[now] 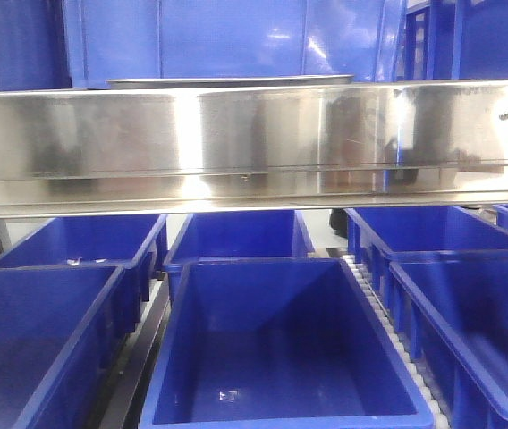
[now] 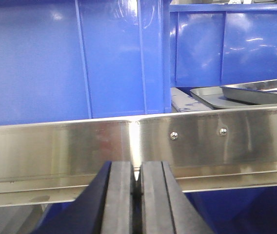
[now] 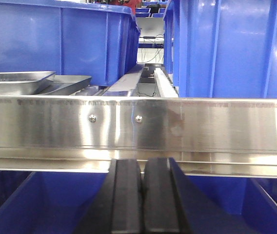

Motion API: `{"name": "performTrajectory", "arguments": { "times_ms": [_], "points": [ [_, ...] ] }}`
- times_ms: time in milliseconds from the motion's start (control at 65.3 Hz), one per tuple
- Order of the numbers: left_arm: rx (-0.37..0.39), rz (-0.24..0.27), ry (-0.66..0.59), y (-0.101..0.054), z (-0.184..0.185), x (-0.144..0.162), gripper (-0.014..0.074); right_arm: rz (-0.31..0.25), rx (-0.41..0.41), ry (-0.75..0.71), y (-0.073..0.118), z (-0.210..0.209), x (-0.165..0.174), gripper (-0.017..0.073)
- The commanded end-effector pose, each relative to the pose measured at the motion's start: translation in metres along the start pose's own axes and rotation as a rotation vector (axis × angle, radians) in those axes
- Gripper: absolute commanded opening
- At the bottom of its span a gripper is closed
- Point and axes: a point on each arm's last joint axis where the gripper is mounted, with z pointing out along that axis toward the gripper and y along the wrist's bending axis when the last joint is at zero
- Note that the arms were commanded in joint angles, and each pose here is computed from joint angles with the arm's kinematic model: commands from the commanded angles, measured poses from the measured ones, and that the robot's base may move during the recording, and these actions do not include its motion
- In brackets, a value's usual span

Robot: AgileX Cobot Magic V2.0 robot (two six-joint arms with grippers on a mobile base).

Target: Stack silver trays without gaps

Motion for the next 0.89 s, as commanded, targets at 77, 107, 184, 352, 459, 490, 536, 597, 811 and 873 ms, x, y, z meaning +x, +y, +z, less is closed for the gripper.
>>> {"name": "performTrajectory", "arguments": {
  "times_ms": [77,107,184,352,459,490,536,597,811,873],
  "points": [
    [0.004,0.015,-0.029,-0.0001,-0.0005,-0.0027,0.0,0.003,0.005,-0.02,-0.0003,-0.0004,-0.0018,-0.0078],
    [0.004,0.015,-0.029,-0.0001,-0.0005,-0.0027,0.0,0.003,0.005,-0.02,-0.0003,-0.0004,-0.0018,-0.0078],
    [0.004,0.015,-0.029,-0.0001,-0.0005,-0.0027,0.0,0.003,0.005,-0.02,-0.0003,-0.0004,-0.0018,-0.0078],
    [0.004,0.015,-0.029,-0.0001,-0.0005,-0.0027,0.0,0.003,0.005,-0.02,-0.0003,-0.0004,-0.0018,-0.0078],
    [0.004,0.015,-0.029,-0.0001,-0.0005,-0.0027,0.0,0.003,0.005,-0.02,-0.0003,-0.0004,-0.0018,-0.0078],
    [0.004,0.015,-0.029,-0.0001,-0.0005,-0.0027,0.0,0.003,0.005,-0.02,-0.0003,-0.0004,-0.0018,-0.0078],
    [0.004,0.015,-0.029,-0.0001,-0.0005,-0.0027,0.0,0.003,0.005,-0.02,-0.0003,-0.0004,-0.0018,-0.0078],
    [0.004,0.015,-0.029,-0.0001,-0.0005,-0.0027,0.0,0.003,0.005,-0.02,-0.0003,-0.0004,-0.0018,-0.0078],
    [0.004,0.015,-0.029,-0.0001,-0.0005,-0.0027,0.0,0.003,0.005,-0.02,-0.0003,-0.0004,-0.0018,-0.0078],
    [0.004,0.015,-0.029,-0.0001,-0.0005,-0.0027,0.0,0.003,0.005,-0.02,-0.0003,-0.0004,-0.0018,-0.0078]
  ]
}}
